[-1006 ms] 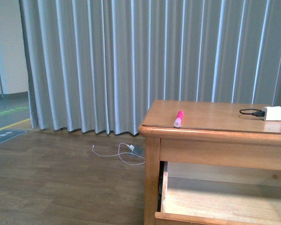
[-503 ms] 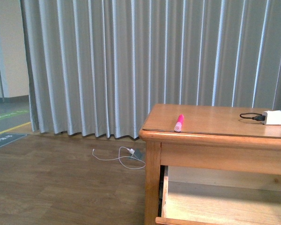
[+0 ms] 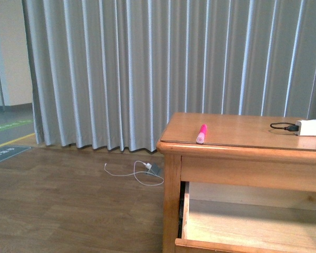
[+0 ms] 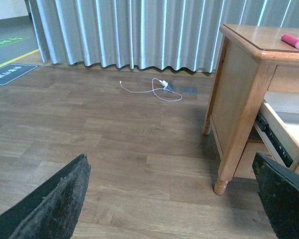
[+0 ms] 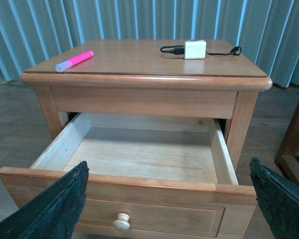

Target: Place pink marker in drawer with both arms

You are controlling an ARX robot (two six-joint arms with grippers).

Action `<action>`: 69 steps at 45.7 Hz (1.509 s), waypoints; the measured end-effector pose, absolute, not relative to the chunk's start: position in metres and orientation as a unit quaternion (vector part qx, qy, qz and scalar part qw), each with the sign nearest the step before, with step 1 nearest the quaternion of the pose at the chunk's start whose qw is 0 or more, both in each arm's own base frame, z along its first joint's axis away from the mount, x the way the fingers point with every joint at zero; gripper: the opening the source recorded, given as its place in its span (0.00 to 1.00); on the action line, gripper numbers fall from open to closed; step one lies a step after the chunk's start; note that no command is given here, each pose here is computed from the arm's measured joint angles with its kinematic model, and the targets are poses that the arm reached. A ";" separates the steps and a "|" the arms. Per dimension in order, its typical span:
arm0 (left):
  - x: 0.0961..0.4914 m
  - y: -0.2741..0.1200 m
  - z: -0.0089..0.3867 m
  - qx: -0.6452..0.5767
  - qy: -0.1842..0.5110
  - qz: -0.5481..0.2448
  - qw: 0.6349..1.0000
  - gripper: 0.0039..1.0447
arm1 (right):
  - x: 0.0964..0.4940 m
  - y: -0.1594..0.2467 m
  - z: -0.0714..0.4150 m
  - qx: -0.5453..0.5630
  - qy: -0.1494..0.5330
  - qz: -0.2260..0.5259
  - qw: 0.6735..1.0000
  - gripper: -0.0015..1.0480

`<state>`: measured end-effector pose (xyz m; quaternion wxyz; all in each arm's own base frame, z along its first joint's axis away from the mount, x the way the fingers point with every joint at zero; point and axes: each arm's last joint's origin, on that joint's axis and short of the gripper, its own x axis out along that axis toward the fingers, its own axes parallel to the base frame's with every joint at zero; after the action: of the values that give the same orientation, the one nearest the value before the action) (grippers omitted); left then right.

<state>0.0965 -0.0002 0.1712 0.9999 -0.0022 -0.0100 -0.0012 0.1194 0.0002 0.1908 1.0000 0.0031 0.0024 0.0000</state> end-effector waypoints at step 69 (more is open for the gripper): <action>0.465 -0.238 0.263 0.049 0.111 -0.275 0.954 0.94 | 0.119 0.000 0.191 0.003 0.002 0.000 1.000 0.92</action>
<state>0.4653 -0.2377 0.2628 0.9538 0.0489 0.1107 -0.2749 0.1193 0.0002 0.1908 1.0000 0.0031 0.0022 0.0000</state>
